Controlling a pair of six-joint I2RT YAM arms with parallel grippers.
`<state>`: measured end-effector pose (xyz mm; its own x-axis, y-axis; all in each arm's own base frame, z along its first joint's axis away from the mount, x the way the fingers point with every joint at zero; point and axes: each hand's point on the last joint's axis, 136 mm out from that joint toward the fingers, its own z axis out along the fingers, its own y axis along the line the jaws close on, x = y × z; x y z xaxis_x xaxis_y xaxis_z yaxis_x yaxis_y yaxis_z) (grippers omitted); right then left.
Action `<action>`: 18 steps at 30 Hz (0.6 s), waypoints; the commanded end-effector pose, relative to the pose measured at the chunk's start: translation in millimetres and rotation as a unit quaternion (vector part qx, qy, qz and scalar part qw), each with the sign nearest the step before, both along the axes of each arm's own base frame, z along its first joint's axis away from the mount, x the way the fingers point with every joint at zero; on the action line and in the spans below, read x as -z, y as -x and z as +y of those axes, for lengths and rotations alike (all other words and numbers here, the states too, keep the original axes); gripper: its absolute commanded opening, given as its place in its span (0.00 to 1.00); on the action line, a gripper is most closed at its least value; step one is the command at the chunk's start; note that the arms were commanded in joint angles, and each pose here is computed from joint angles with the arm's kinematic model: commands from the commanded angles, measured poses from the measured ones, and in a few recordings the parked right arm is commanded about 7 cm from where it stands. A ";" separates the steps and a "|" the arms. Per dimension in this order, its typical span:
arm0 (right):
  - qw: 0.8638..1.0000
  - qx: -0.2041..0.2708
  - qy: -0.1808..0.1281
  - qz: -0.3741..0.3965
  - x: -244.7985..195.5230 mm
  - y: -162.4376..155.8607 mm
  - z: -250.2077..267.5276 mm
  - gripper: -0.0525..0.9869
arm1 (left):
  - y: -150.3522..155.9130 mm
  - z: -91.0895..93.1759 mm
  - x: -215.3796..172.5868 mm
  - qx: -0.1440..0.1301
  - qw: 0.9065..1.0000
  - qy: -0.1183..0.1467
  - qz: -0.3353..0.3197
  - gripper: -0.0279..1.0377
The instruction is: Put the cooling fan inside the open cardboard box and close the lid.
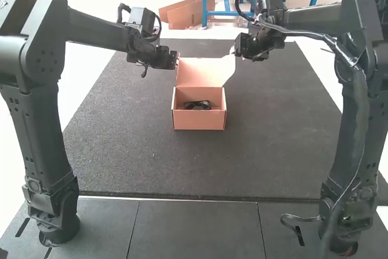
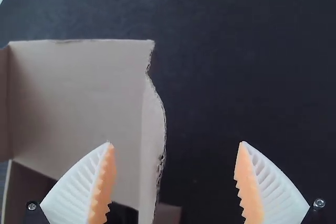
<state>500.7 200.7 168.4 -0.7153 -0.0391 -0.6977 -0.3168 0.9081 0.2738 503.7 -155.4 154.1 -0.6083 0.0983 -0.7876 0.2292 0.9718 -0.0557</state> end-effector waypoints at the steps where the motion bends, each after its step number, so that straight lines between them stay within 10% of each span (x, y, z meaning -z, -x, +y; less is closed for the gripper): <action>1: 1.000 -0.008 -0.012 -0.007 -6.4 -6.7 10.1 0.55 | -7.0 -6.8 -18.6 0.009 1.000 0.006 -0.020 0.93; 7: 1.000 -0.009 -0.012 -0.004 -2.1 -10.4 11.9 0.55 | -6.9 -5.9 -19.1 0.008 1.000 0.005 -0.021 0.93; 18: 1.000 -0.012 -0.013 -0.001 1.9 -11.9 14.4 0.16 | -6.5 -5.8 -18.5 0.008 1.000 0.005 -0.019 0.93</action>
<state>508.2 205.4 152.8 -0.7326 -0.0448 -0.6792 -0.3171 0.9054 0.2823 503.0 -155.4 153.3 -0.6114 0.0995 -0.7851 0.2294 0.9718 -0.0554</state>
